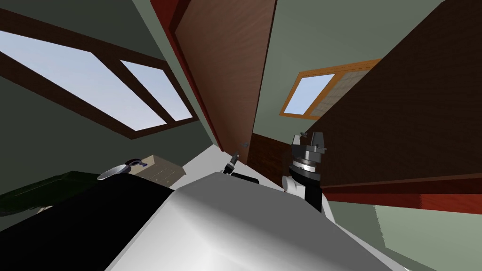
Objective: Push the door open
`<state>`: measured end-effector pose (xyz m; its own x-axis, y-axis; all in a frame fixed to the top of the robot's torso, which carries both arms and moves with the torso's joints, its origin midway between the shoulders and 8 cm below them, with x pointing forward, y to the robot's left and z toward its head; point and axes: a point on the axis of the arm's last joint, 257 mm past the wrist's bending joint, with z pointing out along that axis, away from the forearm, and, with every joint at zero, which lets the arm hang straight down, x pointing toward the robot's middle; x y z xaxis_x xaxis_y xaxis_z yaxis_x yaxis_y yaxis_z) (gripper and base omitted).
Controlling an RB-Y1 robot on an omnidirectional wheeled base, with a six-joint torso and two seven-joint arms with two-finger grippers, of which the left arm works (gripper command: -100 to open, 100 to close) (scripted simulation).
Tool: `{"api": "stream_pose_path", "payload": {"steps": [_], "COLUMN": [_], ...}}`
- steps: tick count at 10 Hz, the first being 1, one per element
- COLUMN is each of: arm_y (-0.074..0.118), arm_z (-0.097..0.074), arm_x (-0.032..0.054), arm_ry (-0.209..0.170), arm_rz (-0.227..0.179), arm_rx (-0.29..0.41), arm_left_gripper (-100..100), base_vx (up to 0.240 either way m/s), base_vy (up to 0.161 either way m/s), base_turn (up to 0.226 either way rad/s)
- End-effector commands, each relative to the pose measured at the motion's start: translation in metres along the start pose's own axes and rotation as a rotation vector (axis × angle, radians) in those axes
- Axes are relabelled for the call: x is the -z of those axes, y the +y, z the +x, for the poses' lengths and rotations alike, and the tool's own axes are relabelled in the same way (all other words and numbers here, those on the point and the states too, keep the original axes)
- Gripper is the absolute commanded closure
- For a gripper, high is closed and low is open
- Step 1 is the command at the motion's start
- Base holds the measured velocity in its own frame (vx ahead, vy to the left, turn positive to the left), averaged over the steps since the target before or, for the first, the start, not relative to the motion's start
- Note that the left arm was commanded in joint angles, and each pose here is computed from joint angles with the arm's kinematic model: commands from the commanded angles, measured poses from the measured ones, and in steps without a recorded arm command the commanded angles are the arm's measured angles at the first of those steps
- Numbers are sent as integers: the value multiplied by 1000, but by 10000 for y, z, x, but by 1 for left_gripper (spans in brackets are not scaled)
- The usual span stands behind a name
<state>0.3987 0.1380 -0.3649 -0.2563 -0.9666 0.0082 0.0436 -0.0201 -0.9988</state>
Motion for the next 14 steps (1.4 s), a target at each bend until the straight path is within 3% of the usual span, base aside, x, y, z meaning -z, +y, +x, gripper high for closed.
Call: {"api": "stream_pose_path", "payload": {"steps": [1, 5, 14], "arm_y": [93, 261, 268], "arm_z": [42, 123, 58], "arm_x": [36, 107, -49], "arm_ry": [12, 36, 9], "arm_rz": [-16, -48, -45], "arm_rx": [-2, -7, -5], "arm_left_gripper": [-100, -100, -100], "base_vx": [71, 66, 166], "base_vy": [65, 62, -40], "base_turn": [-56, -49, -28]}}
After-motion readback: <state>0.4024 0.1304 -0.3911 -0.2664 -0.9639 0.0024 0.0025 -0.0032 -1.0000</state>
